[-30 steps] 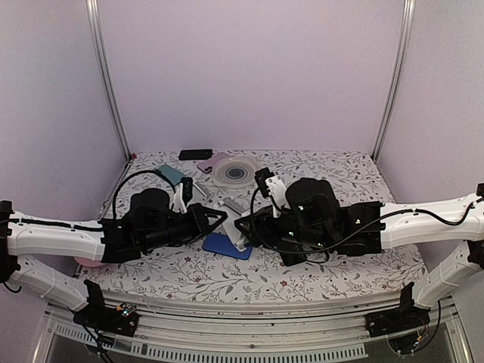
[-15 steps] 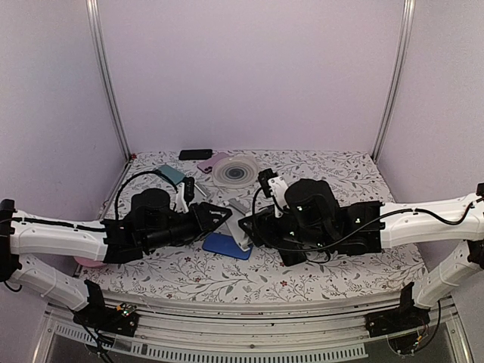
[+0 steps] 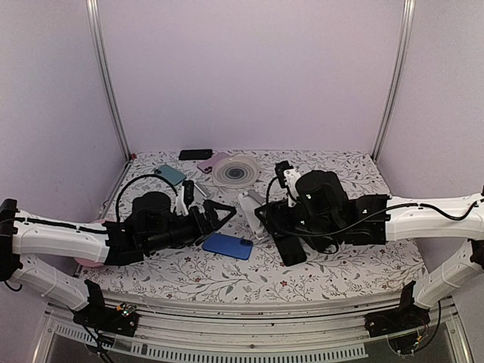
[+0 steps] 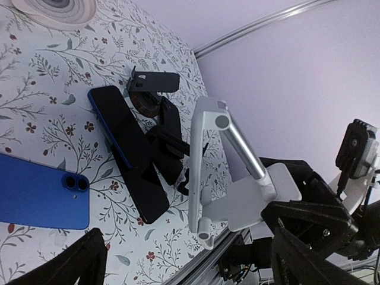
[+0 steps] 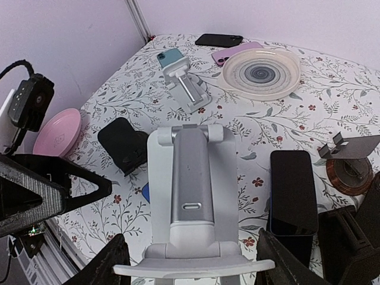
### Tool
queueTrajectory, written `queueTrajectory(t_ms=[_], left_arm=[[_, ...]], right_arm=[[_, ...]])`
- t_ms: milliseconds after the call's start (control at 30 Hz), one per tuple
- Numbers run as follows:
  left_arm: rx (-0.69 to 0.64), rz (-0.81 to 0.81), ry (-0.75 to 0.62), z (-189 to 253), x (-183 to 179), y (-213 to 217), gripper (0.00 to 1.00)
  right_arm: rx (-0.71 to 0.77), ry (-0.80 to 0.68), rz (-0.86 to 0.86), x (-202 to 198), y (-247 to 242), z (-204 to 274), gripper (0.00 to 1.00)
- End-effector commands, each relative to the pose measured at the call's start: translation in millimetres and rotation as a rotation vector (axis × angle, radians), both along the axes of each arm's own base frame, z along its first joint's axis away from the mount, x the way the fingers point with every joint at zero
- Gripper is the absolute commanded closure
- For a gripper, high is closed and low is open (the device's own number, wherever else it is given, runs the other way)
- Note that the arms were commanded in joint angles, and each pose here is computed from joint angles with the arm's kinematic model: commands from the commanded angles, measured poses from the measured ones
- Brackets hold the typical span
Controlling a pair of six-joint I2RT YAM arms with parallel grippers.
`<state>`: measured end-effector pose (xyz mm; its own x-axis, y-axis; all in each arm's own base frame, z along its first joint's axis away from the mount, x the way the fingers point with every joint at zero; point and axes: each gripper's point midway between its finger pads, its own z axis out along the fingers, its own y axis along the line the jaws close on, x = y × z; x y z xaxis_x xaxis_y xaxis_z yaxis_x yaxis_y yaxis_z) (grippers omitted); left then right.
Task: Place the phone on the phone stand
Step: Place the phone stand at the center of the board.
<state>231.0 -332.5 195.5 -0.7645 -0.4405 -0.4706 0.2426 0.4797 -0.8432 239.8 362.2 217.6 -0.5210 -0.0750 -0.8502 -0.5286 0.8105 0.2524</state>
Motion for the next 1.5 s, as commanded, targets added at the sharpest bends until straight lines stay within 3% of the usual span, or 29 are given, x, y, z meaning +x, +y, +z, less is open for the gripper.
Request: queueTrajectory(t_ms=[0, 500, 833, 1467], left_arm=[[0.014, 0.022, -0.010, -6, 2, 7, 0.03], [0.022, 0.079, -0.024, -7, -1, 30, 0.03], [0.032, 0.081, -0.025, -9, -1, 31, 0.03], [0.041, 0.085, -0.021, -11, -1, 34, 0.03]], right_arm=[[0.022, -0.028, -0.075, 15, -26, 12, 0.64], [-0.113, 0.015, -0.394, 74, -171, -29, 0.64], [-0.222, 0.144, -0.588, 101, -265, -77, 0.65], [-0.357, 0.303, -0.625, 119, -295, -146, 0.62]])
